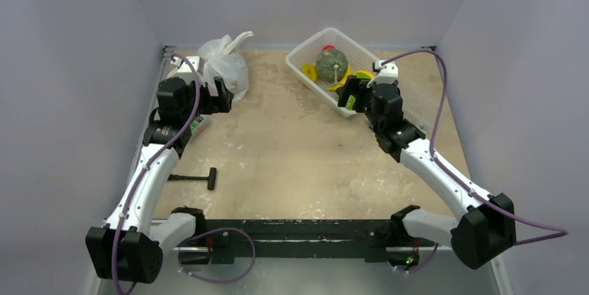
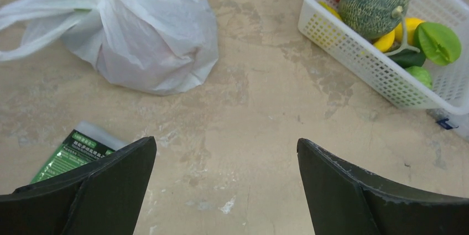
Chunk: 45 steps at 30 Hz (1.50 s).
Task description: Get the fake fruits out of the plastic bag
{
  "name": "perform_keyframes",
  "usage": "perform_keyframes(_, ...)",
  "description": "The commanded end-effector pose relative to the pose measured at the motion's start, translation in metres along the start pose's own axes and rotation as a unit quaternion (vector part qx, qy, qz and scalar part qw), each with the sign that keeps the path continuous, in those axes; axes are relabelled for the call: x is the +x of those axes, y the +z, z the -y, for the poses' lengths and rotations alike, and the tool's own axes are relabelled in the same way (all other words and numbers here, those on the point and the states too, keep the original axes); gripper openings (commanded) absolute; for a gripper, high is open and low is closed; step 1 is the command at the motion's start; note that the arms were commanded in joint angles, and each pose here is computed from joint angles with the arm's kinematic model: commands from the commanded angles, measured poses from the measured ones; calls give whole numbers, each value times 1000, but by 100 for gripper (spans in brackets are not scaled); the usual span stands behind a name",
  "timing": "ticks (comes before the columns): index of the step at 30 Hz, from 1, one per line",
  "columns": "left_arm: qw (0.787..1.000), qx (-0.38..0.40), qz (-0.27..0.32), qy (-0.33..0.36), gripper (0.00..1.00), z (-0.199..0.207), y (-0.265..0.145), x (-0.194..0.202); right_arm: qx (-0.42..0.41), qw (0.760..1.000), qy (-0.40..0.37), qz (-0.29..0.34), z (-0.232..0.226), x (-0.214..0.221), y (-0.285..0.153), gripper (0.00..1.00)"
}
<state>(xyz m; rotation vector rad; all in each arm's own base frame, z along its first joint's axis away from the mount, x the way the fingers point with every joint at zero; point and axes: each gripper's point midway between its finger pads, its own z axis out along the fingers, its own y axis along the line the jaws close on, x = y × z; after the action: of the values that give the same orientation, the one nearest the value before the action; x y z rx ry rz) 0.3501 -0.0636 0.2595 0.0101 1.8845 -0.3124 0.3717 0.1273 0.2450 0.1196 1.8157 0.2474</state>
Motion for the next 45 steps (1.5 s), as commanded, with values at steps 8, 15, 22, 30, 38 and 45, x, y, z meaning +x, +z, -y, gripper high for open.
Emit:
perform_keyframes(8, 999, -4, -49, -9, 100, 3, 16, 12, -88, 996, 22, -13, -55, -9, -5, 99)
perform_keyframes(15, 998, -26, -52, -34, 100, -5, 27, 25, -145, 989, 24, -19, -78, -9, -19, 99)
perform_keyframes(22, 991, -80, -34, -103, 100, -21, 59, 11, -179, 983, 29, -13, -89, -14, -30, 99)
perform_keyframes(30, 954, -193, 15, -228, 100, -74, 106, -3, -190, 982, 15, -11, -107, -13, -42, 99)
perform_keyframes(38, 925, -236, 76, -289, 100, -103, 168, -6, -214, 977, -6, 5, -128, -18, -61, 99)
perform_keyframes(45, 920, -277, 11, -278, 97, -117, 205, 19, -224, 974, -28, 10, -139, -17, -68, 99)
